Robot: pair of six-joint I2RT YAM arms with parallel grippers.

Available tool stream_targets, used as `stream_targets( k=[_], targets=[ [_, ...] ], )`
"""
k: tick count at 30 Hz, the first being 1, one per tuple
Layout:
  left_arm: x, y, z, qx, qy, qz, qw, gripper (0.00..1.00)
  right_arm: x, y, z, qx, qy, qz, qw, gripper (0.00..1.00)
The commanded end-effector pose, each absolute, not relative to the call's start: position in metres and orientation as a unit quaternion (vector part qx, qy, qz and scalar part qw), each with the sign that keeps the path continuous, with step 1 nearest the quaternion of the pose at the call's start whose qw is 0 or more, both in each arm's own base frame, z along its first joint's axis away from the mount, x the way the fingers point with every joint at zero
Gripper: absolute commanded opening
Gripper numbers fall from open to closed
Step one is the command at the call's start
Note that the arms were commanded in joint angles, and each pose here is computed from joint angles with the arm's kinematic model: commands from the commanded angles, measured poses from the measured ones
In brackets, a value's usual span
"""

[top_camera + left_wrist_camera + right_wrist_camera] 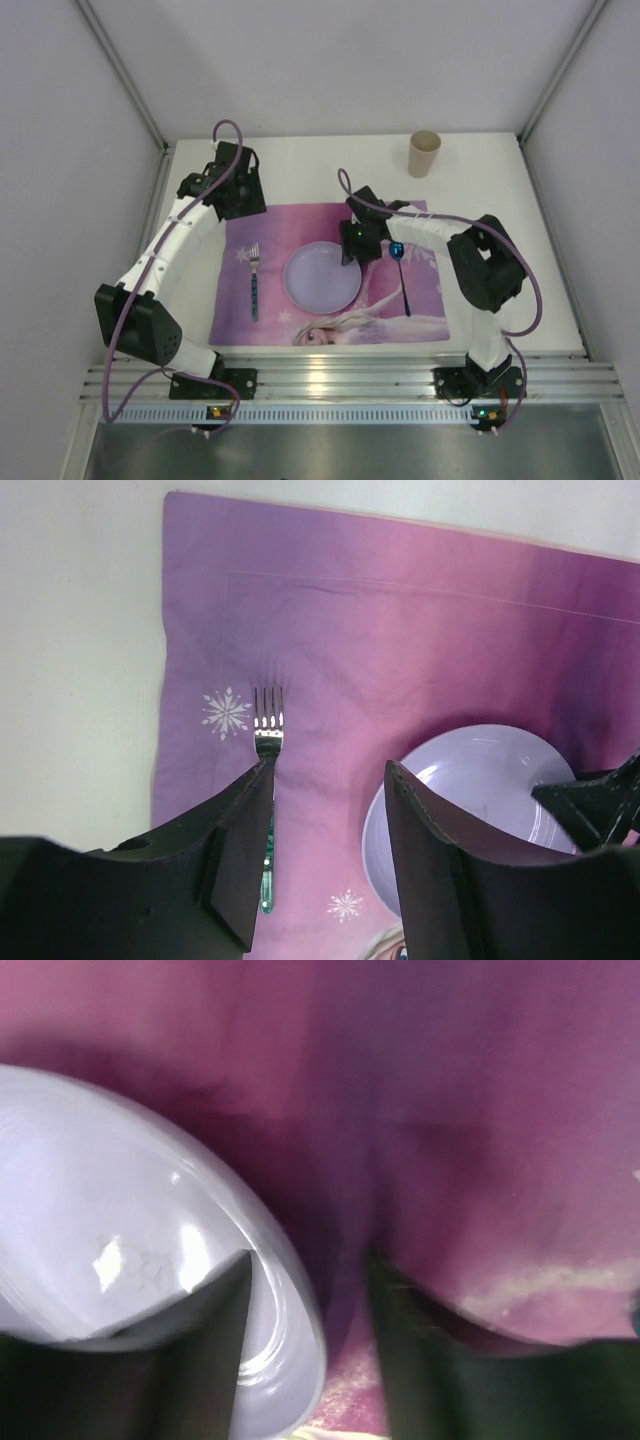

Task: Set the dinner table for one person

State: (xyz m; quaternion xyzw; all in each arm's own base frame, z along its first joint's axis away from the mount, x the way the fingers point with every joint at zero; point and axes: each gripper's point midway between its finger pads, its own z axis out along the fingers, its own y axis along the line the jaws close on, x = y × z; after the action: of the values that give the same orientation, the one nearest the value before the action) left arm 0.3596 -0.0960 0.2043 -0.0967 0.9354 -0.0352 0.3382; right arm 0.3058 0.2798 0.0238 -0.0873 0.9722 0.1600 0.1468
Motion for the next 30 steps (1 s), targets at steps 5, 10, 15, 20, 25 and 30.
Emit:
stream_targets(
  k=[5, 10, 15, 20, 25, 30],
  targets=[
    [0.355, -0.089, 0.213, -0.101, 0.925, -0.031, 0.365, 0.54, 0.316, 0.245, 0.069, -0.111, 0.972, 0.063, 0.197, 0.84],
    [0.355, -0.086, 0.211, -0.110, 0.924, -0.025, 0.367, 0.54, 0.361, 0.237, 0.166, -0.074, 0.946, 0.099, 0.301, 1.00],
    [0.359, -0.089, 0.207, -0.114, 0.924, -0.031, 0.364, 0.54, 0.439, 0.192, 0.216, 0.032, 0.920, 0.152, 0.359, 1.00],
    [0.366, -0.086, 0.215, -0.107, 0.921, -0.019, 0.375, 0.54, 0.513, 0.122, 0.209, 0.130, 0.913, 0.153, 0.355, 1.00],
    [0.373, -0.082, 0.216, -0.101, 0.923, 0.001, 0.372, 0.55, 0.574, 0.074, 0.207, 0.194, 0.892, 0.159, 0.376, 1.00],
    [0.384, -0.084, 0.214, -0.102, 0.925, 0.003, 0.367, 0.55, 0.594, 0.057, 0.185, 0.227, 0.889, 0.145, 0.370, 1.00]
  ],
)
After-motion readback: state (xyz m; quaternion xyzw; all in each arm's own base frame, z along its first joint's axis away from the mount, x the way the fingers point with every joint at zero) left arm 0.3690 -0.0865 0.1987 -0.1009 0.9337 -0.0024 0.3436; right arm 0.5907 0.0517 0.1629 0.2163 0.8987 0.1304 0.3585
